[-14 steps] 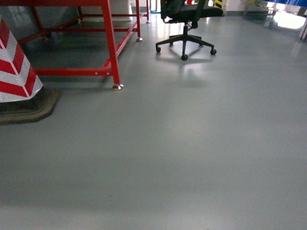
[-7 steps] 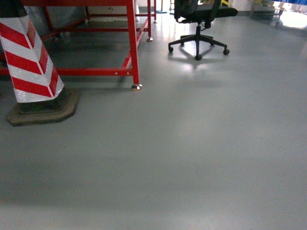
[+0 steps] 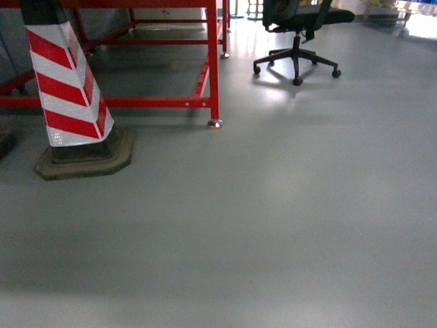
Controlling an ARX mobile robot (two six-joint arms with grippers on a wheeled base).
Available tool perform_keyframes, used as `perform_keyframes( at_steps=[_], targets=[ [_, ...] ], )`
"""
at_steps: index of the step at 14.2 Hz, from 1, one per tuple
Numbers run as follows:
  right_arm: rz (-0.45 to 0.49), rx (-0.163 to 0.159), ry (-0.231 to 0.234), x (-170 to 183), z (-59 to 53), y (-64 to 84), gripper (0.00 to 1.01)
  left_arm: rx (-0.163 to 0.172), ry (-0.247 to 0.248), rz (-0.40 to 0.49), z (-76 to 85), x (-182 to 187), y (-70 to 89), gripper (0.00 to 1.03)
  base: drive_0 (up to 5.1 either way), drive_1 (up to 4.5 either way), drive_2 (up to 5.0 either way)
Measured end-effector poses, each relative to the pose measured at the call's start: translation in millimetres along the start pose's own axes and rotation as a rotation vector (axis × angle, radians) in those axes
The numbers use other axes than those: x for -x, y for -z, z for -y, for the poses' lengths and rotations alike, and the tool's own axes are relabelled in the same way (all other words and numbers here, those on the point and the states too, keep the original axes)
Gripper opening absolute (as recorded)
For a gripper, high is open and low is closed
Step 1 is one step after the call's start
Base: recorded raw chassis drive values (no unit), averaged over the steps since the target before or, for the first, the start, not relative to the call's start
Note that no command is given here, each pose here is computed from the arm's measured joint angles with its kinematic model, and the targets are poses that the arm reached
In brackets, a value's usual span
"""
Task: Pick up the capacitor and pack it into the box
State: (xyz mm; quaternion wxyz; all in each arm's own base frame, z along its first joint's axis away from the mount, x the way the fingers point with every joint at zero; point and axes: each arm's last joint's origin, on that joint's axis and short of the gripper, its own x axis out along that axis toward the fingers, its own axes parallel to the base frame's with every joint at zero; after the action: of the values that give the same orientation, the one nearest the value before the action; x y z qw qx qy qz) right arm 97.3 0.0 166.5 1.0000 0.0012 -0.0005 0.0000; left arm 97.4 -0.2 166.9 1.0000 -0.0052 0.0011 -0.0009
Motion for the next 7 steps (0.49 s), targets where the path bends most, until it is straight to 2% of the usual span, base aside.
perform_keyframes(
  at_steps=[7],
  targets=[
    [0.003,0.0,0.0,0.0,0.0,-0.3,0.98,0.0,-0.001,0.002,0.0,0.0,-0.2,0.44,-5.0,2.39,2.4]
  ],
)
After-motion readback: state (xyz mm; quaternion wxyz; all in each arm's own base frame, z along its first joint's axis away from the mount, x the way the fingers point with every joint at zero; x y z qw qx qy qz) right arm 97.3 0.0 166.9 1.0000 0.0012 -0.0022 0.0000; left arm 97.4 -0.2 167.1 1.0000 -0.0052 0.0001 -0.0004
